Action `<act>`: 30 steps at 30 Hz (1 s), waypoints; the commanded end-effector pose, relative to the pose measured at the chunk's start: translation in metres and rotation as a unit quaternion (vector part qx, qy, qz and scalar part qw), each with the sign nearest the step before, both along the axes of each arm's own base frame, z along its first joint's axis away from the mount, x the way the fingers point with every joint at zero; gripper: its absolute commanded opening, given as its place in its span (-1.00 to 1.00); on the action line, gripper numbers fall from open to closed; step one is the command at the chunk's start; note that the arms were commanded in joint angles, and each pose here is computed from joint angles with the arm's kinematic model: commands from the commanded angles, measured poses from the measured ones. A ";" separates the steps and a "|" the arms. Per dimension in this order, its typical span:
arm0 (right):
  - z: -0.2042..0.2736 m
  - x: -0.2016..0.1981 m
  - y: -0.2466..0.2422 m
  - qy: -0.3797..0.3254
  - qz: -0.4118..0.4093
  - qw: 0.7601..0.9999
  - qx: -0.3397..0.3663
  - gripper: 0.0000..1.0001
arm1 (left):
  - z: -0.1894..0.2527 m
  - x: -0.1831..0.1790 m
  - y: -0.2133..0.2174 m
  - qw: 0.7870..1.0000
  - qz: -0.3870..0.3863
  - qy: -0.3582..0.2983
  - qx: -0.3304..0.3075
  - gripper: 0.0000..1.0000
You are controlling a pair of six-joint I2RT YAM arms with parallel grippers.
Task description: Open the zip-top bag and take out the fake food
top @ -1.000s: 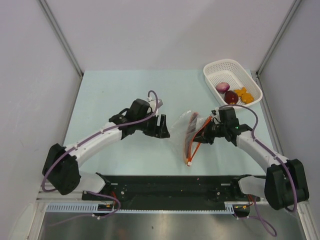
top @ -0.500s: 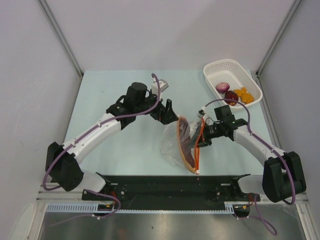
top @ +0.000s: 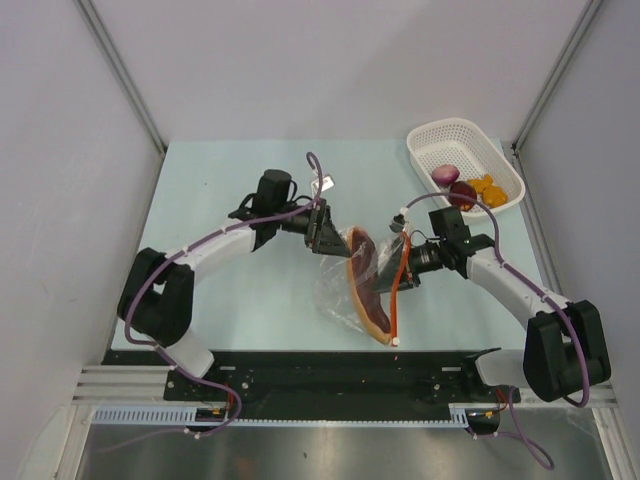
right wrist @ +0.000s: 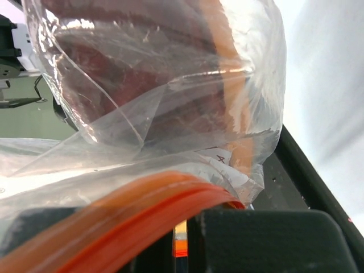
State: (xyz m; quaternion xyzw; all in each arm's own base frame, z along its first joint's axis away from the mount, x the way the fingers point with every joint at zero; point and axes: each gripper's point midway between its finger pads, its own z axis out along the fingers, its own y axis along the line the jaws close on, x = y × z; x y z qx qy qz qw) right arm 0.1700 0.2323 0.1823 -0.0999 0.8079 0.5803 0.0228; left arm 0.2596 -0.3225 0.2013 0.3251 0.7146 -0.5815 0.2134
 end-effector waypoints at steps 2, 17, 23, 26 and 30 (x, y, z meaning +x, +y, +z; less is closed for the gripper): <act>0.023 0.013 0.007 -0.040 -0.002 0.999 0.032 -1.00 | 0.032 -0.030 -0.009 0.994 -0.077 0.001 -0.079 0.34; 0.040 0.037 0.020 -0.162 -0.203 0.964 0.054 0.38 | 0.044 -0.025 -0.001 0.988 0.084 0.097 -0.085 -0.99; 0.054 0.046 0.029 -0.229 -0.211 0.948 0.065 0.44 | 0.032 -0.046 -0.006 0.986 0.084 0.131 -0.067 -0.99; 0.058 0.057 0.027 -0.248 -0.220 0.943 0.035 0.15 | 0.029 -0.046 -0.002 0.984 0.101 0.136 -0.058 -0.99; 0.041 0.056 0.015 -0.226 -0.220 0.949 0.001 -0.25 | 0.030 -0.030 0.005 0.982 0.149 0.111 -0.044 -0.99</act>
